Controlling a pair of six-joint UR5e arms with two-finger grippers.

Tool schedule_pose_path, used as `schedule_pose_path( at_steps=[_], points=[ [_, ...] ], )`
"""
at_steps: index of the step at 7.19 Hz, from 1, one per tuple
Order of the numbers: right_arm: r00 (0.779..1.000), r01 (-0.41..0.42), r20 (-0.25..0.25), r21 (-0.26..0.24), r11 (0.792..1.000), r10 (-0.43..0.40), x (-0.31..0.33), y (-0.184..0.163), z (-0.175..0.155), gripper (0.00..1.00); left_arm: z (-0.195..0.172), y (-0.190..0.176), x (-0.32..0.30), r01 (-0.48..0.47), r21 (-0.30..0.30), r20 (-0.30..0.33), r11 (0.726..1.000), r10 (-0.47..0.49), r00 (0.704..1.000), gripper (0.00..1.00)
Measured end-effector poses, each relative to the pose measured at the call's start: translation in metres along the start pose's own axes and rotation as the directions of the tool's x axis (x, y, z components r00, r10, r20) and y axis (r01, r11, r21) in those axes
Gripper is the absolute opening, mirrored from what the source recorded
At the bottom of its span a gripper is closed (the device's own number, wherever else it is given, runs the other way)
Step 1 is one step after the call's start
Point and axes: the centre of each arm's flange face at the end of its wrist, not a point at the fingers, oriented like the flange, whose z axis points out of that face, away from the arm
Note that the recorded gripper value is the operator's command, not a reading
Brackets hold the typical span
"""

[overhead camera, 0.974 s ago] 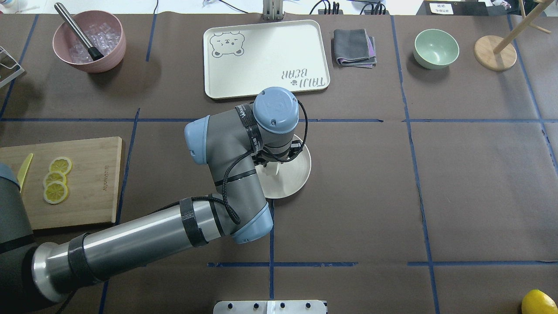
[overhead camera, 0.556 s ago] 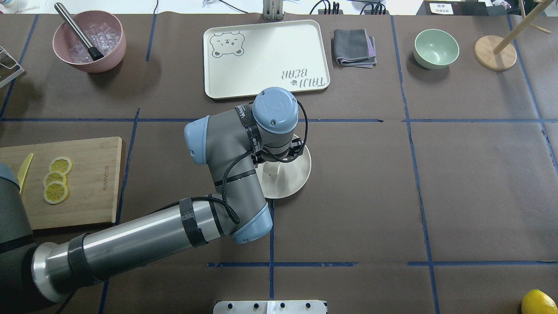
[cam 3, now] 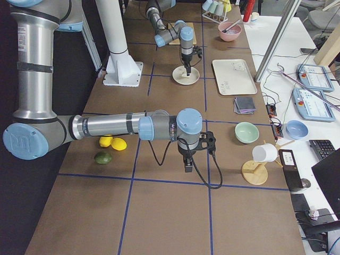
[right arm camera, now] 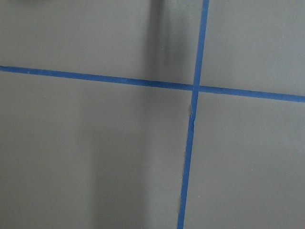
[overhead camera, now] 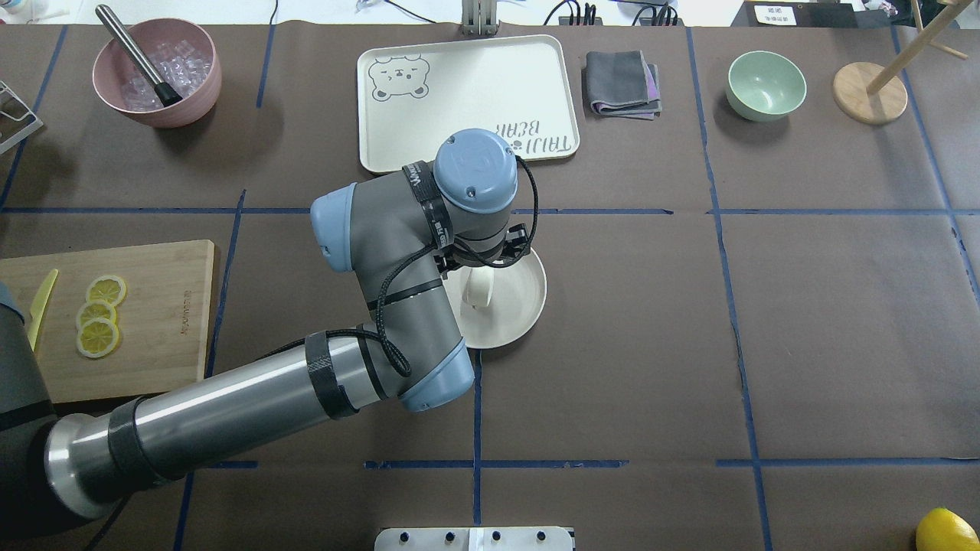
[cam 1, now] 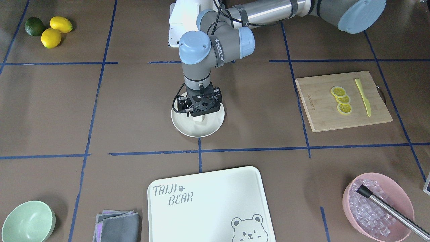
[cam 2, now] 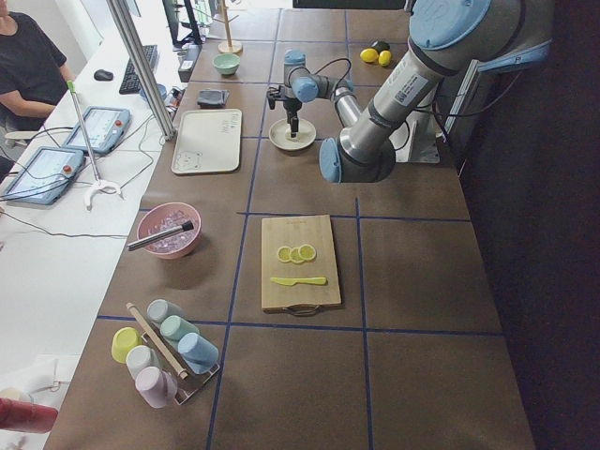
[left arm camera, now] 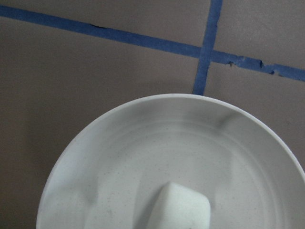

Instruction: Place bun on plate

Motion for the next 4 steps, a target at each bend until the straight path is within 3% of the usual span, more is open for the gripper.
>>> schedule_pose_path(
  at_steps=[2, 4],
  points=[
    [1.000, 0.012, 0.005, -0.003, 1.000, -0.012, 0.012, 0.003, 0.002, 1.00, -0.046, -0.018, -0.057, -0.037, -0.032, -0.006, 0.999, 0.037, 0.999, 1.00],
    [1.000, 0.022, 0.017, 0.003, 1.000, -0.022, 0.021, 0.005, 0.004, 1.00, -0.095, -0.050, -0.174, -0.127, -0.051, -0.017, 0.991, 0.127, 0.992, 1.00]
  ],
)
